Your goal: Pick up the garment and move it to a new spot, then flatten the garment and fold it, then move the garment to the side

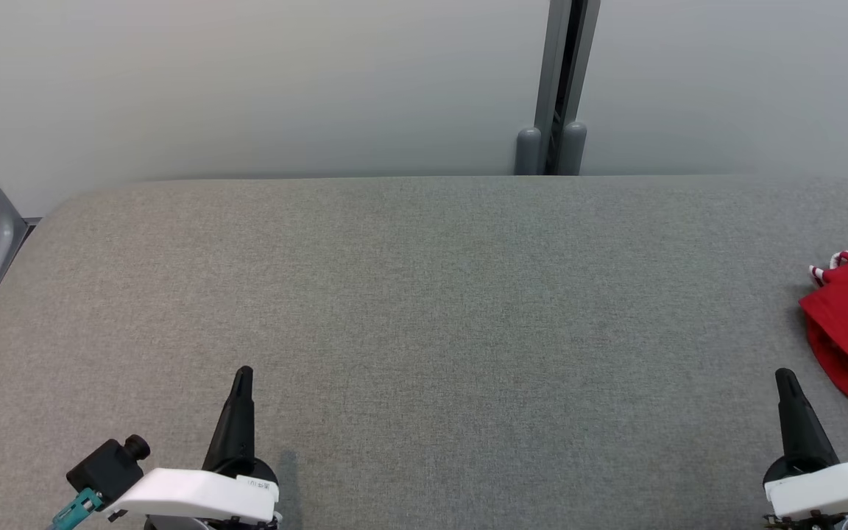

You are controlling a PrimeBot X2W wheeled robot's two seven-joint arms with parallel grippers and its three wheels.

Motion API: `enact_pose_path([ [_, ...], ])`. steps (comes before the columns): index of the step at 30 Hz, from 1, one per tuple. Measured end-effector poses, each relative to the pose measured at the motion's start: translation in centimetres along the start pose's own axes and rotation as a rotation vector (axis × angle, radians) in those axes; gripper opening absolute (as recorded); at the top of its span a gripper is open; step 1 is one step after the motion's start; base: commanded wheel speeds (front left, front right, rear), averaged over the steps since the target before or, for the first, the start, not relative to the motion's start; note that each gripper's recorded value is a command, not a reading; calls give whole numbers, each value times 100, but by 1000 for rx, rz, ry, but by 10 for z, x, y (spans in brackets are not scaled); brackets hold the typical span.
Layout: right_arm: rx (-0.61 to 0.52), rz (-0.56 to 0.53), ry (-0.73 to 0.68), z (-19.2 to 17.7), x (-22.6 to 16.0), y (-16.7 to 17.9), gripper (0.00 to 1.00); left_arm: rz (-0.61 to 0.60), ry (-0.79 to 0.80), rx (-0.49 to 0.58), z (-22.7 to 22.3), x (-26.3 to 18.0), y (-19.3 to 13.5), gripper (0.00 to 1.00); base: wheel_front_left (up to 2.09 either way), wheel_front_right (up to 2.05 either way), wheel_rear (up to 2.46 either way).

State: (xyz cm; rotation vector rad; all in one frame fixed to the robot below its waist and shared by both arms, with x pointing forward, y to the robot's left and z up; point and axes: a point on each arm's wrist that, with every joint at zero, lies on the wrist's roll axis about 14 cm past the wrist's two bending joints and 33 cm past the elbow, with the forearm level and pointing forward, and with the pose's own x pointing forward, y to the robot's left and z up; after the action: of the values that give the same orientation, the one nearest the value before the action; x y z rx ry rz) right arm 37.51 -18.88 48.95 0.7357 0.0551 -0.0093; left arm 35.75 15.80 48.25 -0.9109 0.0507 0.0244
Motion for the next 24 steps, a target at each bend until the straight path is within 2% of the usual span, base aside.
enact_pose_path([
  [24,296,-54,-32,18,-10,-22,0,-19,34,-225,-4,10,-10,0,0,0,0],
])
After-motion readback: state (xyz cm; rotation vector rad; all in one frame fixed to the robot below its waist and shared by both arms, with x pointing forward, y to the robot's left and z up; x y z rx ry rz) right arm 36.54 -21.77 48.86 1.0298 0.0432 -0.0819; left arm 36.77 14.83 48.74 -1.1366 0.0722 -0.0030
